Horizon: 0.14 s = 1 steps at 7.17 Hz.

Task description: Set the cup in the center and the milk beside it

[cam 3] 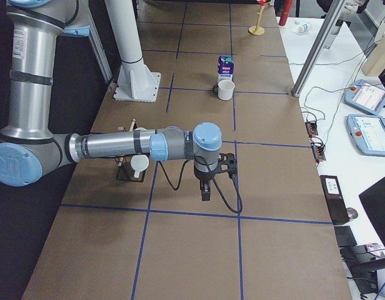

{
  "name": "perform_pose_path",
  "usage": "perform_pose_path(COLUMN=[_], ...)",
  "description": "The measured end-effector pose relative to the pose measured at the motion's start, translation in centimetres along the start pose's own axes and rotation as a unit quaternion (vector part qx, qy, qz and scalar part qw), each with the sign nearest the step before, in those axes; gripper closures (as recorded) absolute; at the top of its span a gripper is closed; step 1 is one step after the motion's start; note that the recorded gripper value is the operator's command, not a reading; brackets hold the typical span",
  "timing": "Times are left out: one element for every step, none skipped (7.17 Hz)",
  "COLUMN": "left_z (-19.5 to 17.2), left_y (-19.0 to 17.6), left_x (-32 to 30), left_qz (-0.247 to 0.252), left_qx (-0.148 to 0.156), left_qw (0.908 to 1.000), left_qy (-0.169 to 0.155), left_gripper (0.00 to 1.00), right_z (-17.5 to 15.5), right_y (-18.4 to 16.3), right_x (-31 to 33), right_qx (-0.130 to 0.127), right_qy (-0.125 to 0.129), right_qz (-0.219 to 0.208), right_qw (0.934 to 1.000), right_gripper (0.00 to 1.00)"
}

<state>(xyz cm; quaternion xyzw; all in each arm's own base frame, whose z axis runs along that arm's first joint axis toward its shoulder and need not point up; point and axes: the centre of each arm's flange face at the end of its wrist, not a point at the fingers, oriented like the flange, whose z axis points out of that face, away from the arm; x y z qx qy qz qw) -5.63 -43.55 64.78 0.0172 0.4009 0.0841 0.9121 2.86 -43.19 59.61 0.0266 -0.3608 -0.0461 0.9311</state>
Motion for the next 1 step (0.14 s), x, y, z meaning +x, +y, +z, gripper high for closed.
perform_pose_path(left_z=[0.00], left_y=[0.00], left_x=[0.00], left_qz=[0.000], left_qx=[0.000], left_qw=[1.0000], left_qy=[0.000], left_gripper=[0.00], right_z=[-0.01], right_y=[0.00], right_x=[-0.01], right_qx=[0.000], right_qy=[0.000], right_qz=[0.000], right_qw=[1.0000], right_gripper=[0.00])
